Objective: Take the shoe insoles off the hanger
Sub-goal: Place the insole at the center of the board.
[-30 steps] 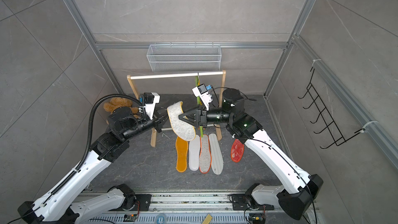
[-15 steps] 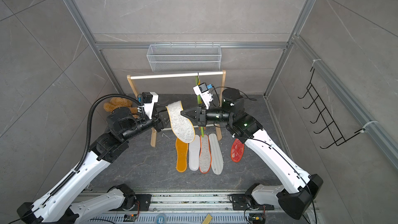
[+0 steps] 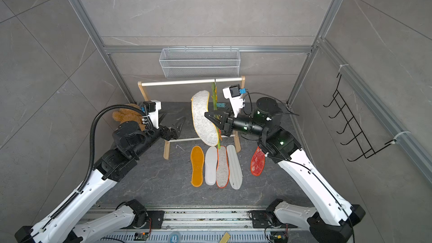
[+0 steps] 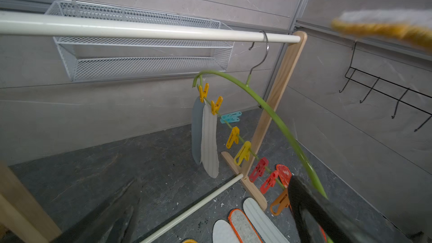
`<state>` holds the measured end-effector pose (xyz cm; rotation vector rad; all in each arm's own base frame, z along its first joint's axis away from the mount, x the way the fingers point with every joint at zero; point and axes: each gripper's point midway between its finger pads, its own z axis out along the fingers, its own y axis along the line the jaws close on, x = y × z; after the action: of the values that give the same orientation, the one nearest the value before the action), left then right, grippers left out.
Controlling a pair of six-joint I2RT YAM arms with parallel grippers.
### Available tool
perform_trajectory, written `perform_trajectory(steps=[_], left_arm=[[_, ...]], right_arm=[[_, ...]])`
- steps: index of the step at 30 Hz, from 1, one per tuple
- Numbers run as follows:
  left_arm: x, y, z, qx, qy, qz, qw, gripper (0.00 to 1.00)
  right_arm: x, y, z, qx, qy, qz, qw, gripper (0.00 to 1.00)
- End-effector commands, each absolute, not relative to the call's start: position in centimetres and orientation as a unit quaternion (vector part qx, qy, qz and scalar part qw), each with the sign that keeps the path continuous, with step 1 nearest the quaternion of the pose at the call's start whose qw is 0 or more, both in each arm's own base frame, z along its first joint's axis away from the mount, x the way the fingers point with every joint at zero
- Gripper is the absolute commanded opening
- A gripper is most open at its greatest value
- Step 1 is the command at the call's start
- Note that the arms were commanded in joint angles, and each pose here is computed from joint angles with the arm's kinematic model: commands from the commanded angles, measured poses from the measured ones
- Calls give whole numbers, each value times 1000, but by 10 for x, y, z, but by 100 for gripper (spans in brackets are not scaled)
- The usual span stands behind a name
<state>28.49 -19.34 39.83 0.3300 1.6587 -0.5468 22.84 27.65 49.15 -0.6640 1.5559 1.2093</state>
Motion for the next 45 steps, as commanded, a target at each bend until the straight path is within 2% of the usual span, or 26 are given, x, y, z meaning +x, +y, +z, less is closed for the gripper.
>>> perform_trajectory(steps=[1,5,8,11,15,23,34,45], left_arm=[[294,-173,385,81,740,-214,633,99],[298,-172,352,59,761,-220,608,99],[299,-174,331,45,771,-230,592,99],[301,-176,313,33,778,-239,579,99],[304,-181,294,22,789,-249,562,99],[308,-194,268,20,806,-268,528,98],[308,-197,252,21,816,-269,511,98],[314,-205,241,22,824,-275,496,98]], right_arm=[[236,240,516,-239,642,417,598,0],[257,186,519,-142,656,309,674,0],[266,150,514,-79,663,239,705,0],[278,122,496,-28,677,178,713,0],[300,94,462,30,705,145,694,0],[358,62,367,118,772,202,591,0],[434,39,210,188,846,322,381,0],[467,48,132,205,862,352,303,0]])
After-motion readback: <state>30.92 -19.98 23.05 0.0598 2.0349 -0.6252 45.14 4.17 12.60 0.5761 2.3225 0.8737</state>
